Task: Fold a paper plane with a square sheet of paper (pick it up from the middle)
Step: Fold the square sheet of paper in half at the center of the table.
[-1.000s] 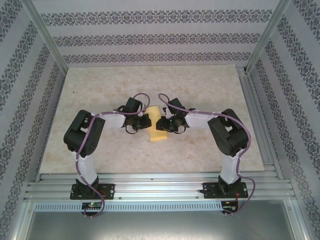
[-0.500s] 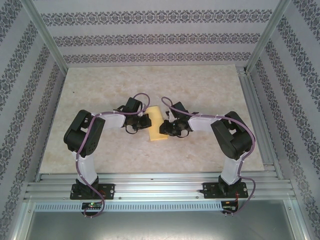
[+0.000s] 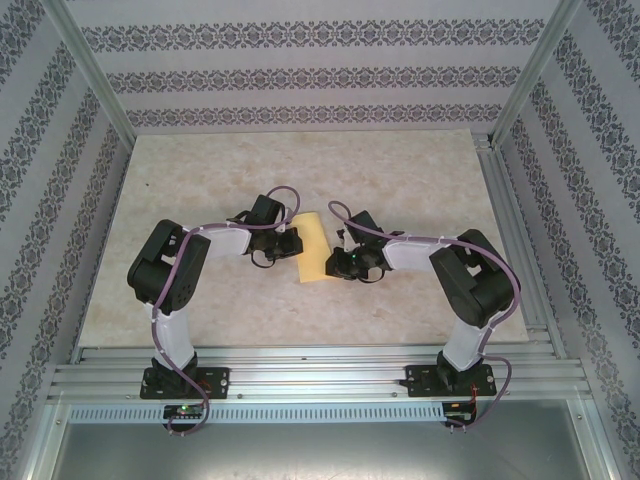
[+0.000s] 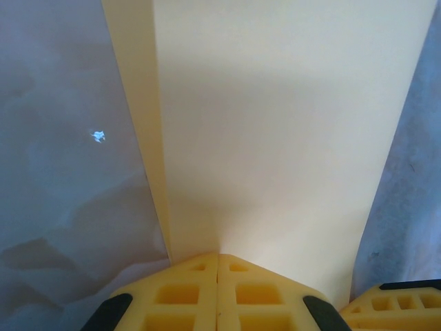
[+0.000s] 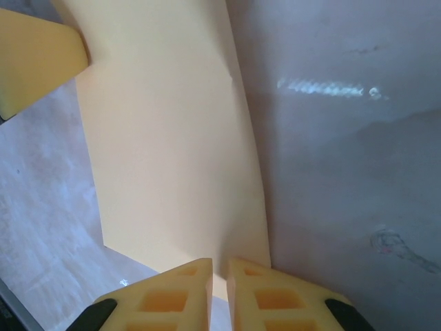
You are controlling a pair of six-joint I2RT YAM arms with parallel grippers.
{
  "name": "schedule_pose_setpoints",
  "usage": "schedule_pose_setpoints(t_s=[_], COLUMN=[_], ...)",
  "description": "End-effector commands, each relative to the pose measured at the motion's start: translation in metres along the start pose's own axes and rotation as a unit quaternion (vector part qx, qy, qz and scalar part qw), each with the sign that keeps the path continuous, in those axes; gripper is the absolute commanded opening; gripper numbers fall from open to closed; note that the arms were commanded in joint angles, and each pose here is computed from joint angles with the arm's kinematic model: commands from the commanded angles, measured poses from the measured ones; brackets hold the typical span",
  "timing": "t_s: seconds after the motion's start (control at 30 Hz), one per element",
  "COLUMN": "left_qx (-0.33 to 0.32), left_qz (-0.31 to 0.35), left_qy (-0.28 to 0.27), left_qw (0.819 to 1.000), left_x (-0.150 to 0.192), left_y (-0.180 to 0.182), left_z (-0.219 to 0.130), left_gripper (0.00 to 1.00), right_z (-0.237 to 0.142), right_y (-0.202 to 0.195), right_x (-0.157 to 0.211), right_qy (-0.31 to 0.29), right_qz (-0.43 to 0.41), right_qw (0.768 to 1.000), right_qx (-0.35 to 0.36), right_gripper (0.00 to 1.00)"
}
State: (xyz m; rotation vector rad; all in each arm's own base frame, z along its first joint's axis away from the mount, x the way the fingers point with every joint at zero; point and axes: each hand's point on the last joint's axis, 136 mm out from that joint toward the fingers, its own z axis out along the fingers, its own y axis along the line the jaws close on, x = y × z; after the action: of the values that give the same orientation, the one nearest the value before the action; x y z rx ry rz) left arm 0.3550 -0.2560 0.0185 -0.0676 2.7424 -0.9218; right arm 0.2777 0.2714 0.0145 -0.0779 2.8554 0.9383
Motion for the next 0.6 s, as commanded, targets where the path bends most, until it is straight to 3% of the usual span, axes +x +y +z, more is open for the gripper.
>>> schedule_pose_setpoints(t_s=[0.0,0.2,0.57], left_qx=[-0.066,-0.063,-0.061], left_qz=[-0.009,-0.008,-0.004], left_qy=[0.032,0.031,0.034], left_qw=[0.997,0.997,0.998], left_x=[0.023,0.022,0.022], left_y=[0.034,0.032,0.029], left_z=[0.012,0.012,0.012], left_gripper=[0.08,0.08,0.08], right_z=[-0.014,-0.028,-0.003], right_y=[0.013,0.039,0.044], right_x=[-0.01,-0.063,-0.122], right_qy=[-0.018,-0.081,-0.099], right_qz=[-0.005,-0.027,-0.013], right_qw=[1.0,0.996,0.993], right_qx=[-0.004,-0.02,-0.069], right_gripper=[0.16,0.17,0.16])
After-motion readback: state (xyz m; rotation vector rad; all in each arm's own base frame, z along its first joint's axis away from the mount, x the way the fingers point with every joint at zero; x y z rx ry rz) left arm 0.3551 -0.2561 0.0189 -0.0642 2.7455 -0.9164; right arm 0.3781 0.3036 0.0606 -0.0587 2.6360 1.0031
